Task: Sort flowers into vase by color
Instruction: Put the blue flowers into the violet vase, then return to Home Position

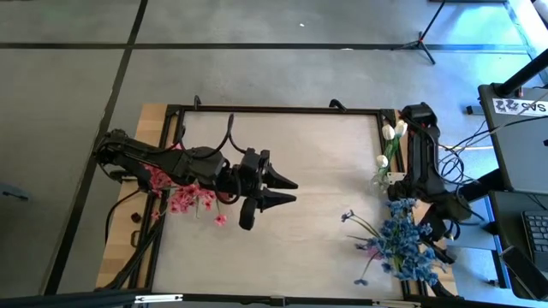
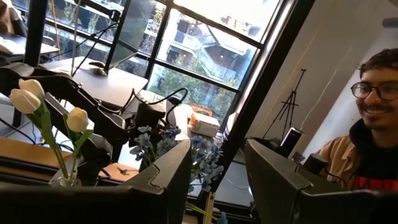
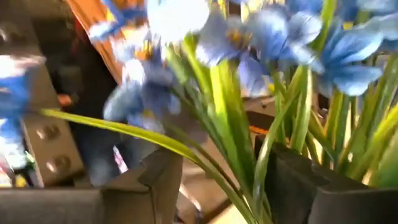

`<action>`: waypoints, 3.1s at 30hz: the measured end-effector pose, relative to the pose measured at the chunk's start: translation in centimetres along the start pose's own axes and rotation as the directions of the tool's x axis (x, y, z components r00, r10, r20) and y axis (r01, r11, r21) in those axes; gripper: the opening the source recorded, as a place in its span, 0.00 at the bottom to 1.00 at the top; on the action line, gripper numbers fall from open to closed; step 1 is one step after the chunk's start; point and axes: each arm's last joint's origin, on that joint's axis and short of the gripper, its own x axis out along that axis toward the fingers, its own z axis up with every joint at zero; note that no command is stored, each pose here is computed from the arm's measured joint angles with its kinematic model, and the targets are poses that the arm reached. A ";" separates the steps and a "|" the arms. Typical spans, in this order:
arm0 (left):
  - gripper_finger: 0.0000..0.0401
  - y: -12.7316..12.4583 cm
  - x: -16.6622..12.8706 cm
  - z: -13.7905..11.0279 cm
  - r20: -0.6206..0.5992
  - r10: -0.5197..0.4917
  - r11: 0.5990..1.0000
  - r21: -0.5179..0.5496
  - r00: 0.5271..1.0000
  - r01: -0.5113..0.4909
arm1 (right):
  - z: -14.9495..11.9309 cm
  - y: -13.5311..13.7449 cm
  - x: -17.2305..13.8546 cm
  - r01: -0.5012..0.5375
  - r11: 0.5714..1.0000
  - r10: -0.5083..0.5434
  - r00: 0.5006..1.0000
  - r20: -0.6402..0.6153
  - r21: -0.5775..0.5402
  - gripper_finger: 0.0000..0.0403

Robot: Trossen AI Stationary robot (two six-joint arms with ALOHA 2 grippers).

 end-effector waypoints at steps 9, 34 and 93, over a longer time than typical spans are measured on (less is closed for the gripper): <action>0.36 0.0 0.0 0.0 -0.001 -0.001 1.000 0.000 1.000 0.001 | 0.6 -0.4 -0.3 0.075 0.991 -0.088 0.989 -0.120 -0.108 0.48; 0.36 0.1 0.0 0.0 0.006 0.017 1.000 0.026 1.000 -0.017 | 2.6 -0.3 -0.5 0.064 0.991 -0.097 0.947 -0.307 -0.115 0.45; 0.36 -1.2 -0.2 0.4 0.076 -0.044 0.998 0.053 0.996 0.040 | 25.4 -6.9 -8.3 0.272 0.960 -0.232 0.912 -0.339 0.073 0.05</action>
